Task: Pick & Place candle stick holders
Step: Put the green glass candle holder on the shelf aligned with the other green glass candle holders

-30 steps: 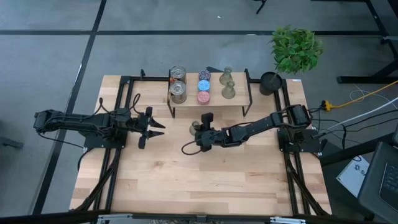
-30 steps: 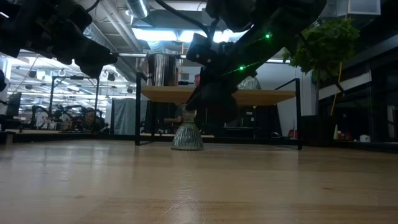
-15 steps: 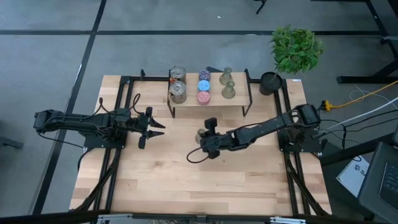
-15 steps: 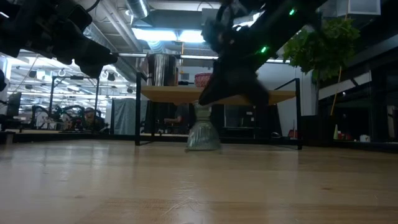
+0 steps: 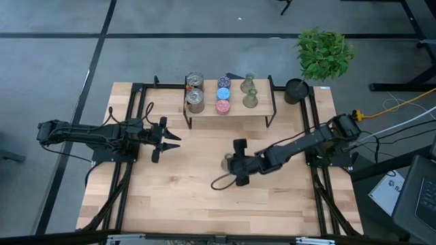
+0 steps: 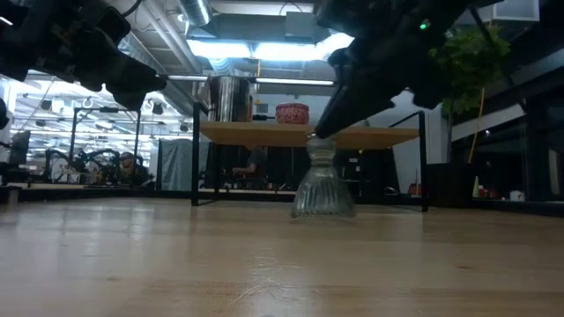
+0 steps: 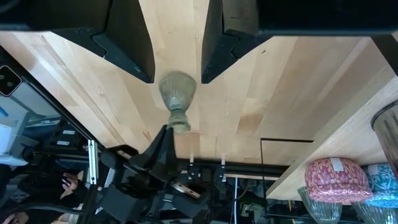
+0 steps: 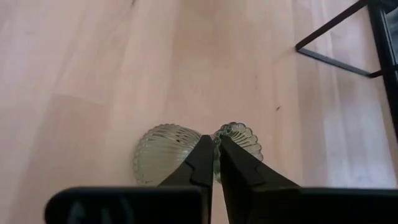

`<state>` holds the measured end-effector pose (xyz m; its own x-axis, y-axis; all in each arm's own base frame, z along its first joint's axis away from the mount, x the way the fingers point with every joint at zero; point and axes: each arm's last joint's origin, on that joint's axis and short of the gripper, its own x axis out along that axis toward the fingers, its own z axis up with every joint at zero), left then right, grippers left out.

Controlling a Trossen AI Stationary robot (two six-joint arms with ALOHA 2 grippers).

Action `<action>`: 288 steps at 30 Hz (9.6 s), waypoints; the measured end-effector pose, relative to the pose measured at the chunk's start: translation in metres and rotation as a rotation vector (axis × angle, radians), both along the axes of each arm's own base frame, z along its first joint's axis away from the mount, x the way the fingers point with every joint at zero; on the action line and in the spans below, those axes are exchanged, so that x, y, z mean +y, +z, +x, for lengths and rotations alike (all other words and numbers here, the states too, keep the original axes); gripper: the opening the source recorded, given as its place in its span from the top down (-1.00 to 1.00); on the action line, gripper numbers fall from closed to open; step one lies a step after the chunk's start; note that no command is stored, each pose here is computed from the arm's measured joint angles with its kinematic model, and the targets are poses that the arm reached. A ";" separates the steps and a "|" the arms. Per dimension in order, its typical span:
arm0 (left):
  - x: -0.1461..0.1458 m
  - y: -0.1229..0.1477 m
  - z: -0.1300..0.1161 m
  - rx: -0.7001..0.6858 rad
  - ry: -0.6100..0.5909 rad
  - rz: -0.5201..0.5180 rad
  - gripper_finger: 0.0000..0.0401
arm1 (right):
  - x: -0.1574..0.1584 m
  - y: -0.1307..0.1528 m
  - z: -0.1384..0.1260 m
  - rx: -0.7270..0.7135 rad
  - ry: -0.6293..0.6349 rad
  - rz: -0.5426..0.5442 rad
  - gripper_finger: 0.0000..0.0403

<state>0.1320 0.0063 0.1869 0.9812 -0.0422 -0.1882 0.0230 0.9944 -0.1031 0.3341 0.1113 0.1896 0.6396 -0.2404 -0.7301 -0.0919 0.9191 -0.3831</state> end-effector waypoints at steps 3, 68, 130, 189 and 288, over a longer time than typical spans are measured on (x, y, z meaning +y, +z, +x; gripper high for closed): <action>0.000 0.000 0.000 0.000 0.000 0.000 0.37 | 0.011 -0.001 -0.006 0.001 -0.011 -0.016 0.91; 0.000 0.000 0.000 0.000 0.000 0.000 0.37 | 0.006 -0.018 0.005 0.053 -0.065 0.225 0.82; 0.000 0.000 0.000 0.001 0.000 0.000 0.37 | -0.075 0.117 -0.086 -0.007 -0.233 0.129 0.91; 0.000 0.000 0.000 0.001 0.000 0.000 0.37 | -0.165 0.140 -0.063 0.118 -0.369 -0.081 0.91; 0.000 0.000 0.000 0.001 0.000 0.000 0.37 | -0.172 0.142 -0.062 0.092 -0.355 -0.063 0.79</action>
<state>0.1320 0.0063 0.1868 0.9811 -0.0419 -0.1889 0.0226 0.9944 -0.1031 0.2722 -0.0604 0.3314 0.4406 -0.4815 -0.7576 0.1918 0.8750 -0.4445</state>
